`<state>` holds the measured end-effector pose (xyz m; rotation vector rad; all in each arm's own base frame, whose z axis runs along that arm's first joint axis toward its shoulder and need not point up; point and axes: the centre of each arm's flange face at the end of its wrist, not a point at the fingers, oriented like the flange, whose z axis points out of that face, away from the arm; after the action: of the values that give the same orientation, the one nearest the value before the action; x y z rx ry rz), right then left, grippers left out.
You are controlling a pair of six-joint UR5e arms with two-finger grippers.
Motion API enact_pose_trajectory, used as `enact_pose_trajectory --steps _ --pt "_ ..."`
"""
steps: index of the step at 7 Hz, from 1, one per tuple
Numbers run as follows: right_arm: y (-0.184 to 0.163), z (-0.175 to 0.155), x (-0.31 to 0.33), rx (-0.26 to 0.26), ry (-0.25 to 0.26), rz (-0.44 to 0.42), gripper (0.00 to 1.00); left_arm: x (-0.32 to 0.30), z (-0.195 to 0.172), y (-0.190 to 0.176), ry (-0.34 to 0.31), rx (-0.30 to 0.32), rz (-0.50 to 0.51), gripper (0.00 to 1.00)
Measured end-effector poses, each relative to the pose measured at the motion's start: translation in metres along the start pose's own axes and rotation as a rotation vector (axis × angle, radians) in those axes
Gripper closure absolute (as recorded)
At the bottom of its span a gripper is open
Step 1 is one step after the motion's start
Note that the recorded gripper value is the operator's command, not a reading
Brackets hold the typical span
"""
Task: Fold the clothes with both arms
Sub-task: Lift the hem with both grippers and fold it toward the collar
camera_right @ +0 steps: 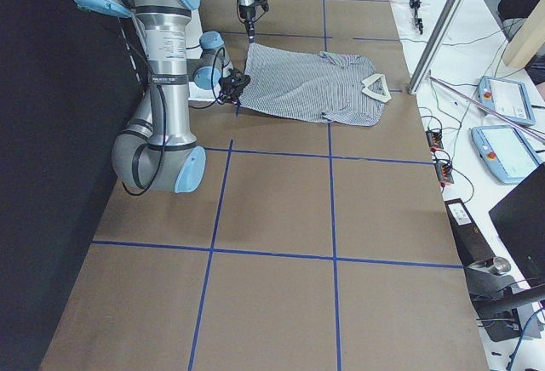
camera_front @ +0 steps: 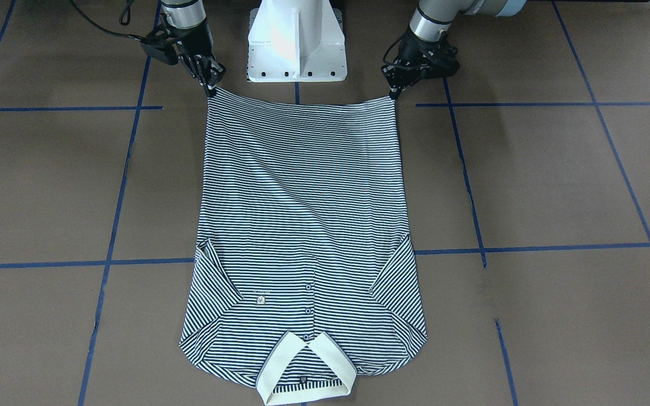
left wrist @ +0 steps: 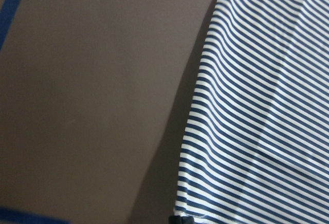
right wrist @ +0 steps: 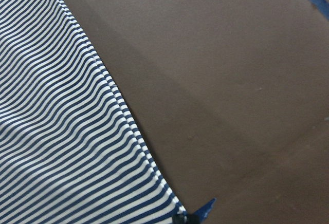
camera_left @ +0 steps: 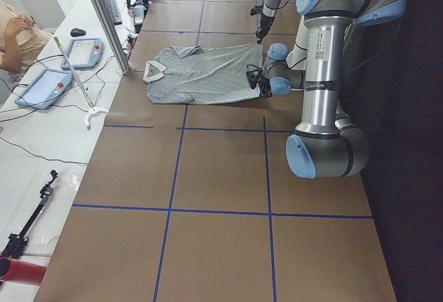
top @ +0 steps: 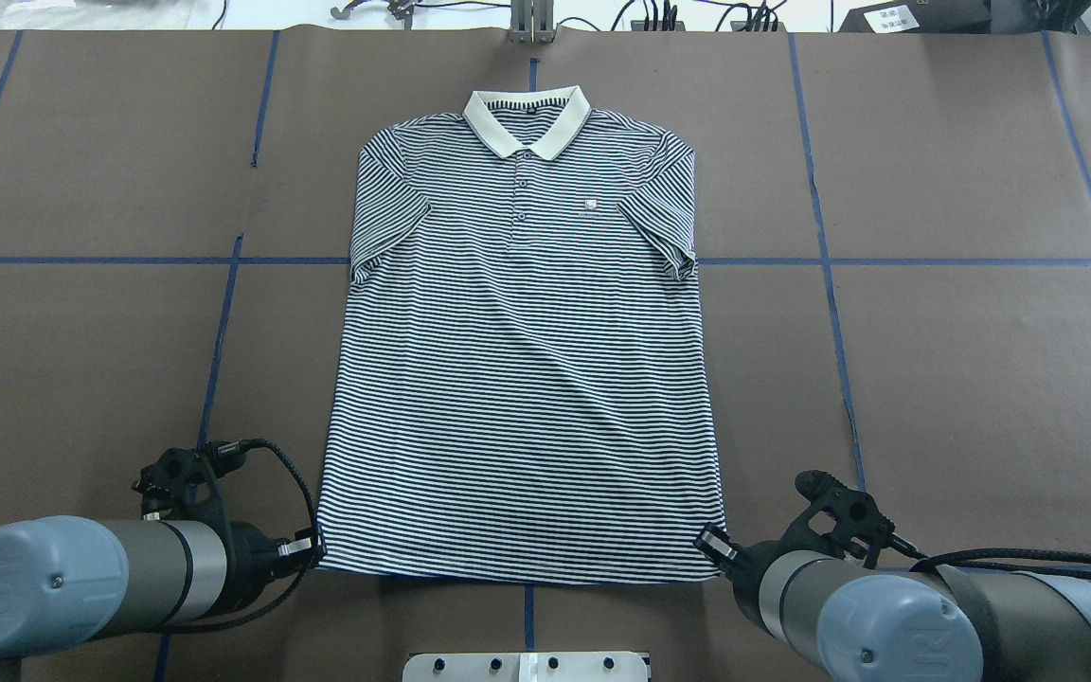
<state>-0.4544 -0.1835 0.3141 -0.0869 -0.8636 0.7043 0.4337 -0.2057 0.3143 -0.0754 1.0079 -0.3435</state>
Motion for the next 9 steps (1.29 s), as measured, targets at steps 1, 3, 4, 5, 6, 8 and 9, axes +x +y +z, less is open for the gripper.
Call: enact_pose_trajectory --steps 1,3,4,5,6,8,9 --pt "-0.005 -0.011 0.008 -0.012 0.004 -0.002 1.0 0.008 -0.022 0.017 0.0 -0.028 -0.019 1.0" --pt "-0.019 -0.041 0.009 -0.029 -0.024 0.009 1.0 0.02 -0.05 0.031 0.023 -0.053 -0.038 1.0" --pt "-0.033 -0.05 -0.004 -0.028 -0.05 0.015 1.0 0.029 -0.054 0.022 0.041 -0.035 -0.043 1.0" --pt "-0.052 -0.056 -0.029 -0.02 -0.087 0.004 1.0 0.044 -0.054 -0.005 0.068 0.02 -0.034 1.0" --pt "-0.075 -0.05 -0.059 0.008 -0.111 -0.008 1.0 0.059 -0.051 -0.043 0.083 0.094 -0.003 1.0" --pt "-0.142 -0.017 -0.125 0.099 -0.104 -0.035 1.0 0.079 -0.023 -0.151 0.025 0.27 0.081 1.0" --pt "-0.179 -0.002 -0.156 0.144 -0.089 -0.039 1.0 0.088 -0.006 -0.205 -0.007 0.338 0.104 1.0"
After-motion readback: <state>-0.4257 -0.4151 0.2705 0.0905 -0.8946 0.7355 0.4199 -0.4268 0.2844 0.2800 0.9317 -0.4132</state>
